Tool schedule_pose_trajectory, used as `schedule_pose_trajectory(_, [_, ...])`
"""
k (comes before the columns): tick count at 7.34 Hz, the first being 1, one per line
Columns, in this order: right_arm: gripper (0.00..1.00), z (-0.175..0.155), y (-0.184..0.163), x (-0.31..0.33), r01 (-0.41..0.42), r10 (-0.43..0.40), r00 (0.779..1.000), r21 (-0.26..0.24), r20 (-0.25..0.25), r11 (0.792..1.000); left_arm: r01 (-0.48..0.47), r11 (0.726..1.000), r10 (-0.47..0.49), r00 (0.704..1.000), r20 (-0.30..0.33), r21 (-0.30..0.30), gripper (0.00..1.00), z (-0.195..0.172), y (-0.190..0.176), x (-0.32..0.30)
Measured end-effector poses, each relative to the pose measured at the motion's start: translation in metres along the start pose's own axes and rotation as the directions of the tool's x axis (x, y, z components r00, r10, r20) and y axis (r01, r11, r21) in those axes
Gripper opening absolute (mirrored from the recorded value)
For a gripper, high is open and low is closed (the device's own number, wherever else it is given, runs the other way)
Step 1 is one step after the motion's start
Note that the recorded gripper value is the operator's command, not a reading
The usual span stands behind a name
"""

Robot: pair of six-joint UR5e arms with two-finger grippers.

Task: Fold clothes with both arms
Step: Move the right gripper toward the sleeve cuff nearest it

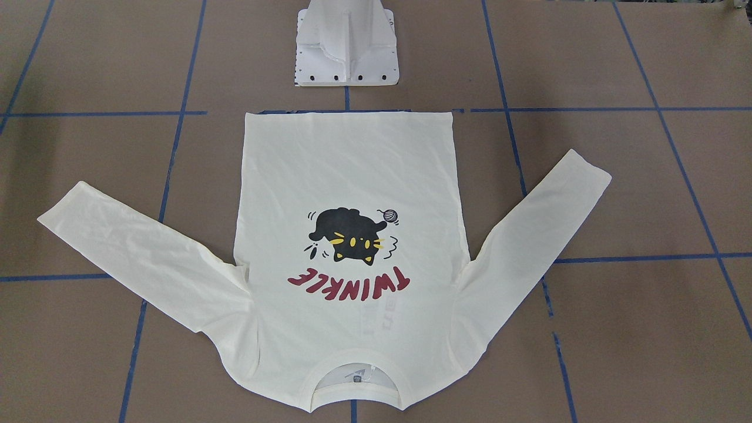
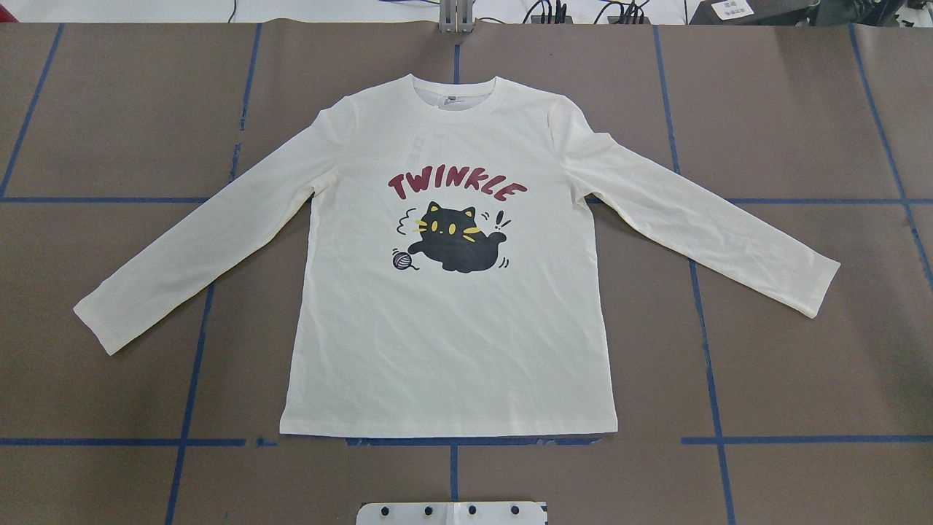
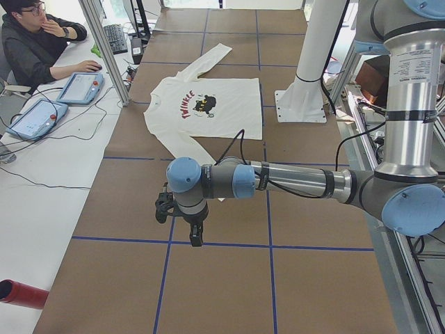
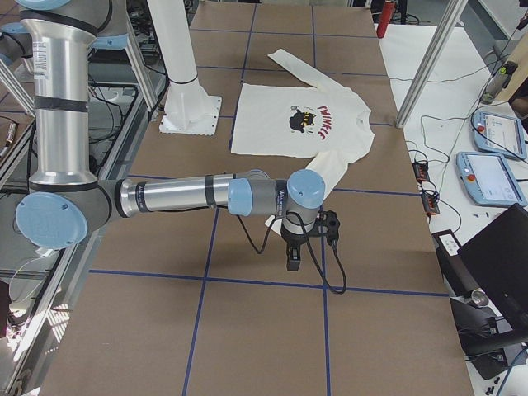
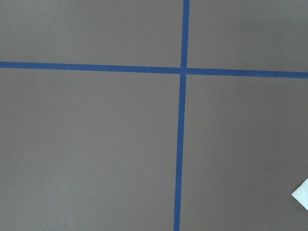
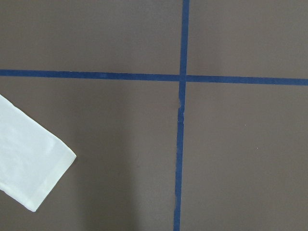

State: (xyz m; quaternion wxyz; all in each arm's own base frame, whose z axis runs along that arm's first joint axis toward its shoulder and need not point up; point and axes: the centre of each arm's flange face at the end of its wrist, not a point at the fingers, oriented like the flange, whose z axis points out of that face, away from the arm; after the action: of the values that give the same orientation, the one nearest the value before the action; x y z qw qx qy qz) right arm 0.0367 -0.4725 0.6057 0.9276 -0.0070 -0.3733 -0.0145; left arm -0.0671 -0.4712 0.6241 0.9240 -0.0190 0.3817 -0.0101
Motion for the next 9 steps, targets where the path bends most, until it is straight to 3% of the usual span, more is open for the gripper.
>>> schedule_pose_trajectory(4, [1.0,-0.014,-0.008,-0.016,0.033,-0.033,0.999,0.029,0.02,0.999,-0.016,1.0,0.016,1.0,-0.001,0.009,1.0,0.0,-0.005,0.002])
schedule_pose_trajectory(6, [1.0,-0.022,-0.026,-0.039,0.039,-0.041,0.998,0.042,0.055,0.998,-0.096,0.992,0.097,0.995,-0.008,0.082,1.0,-0.016,-0.026,0.02])
schedule_pose_trajectory(8, [1.0,0.0,-0.027,-0.067,0.075,-0.077,0.993,0.029,0.089,0.997,-0.181,0.969,0.189,0.982,-0.029,0.171,1.0,-0.022,-0.042,0.031])
schedule_pose_trajectory(9, [1.0,0.02,-0.012,-0.07,0.082,-0.087,0.993,0.058,0.082,0.995,-0.201,0.959,0.211,0.977,-0.034,0.198,1.0,-0.02,-0.044,0.031])
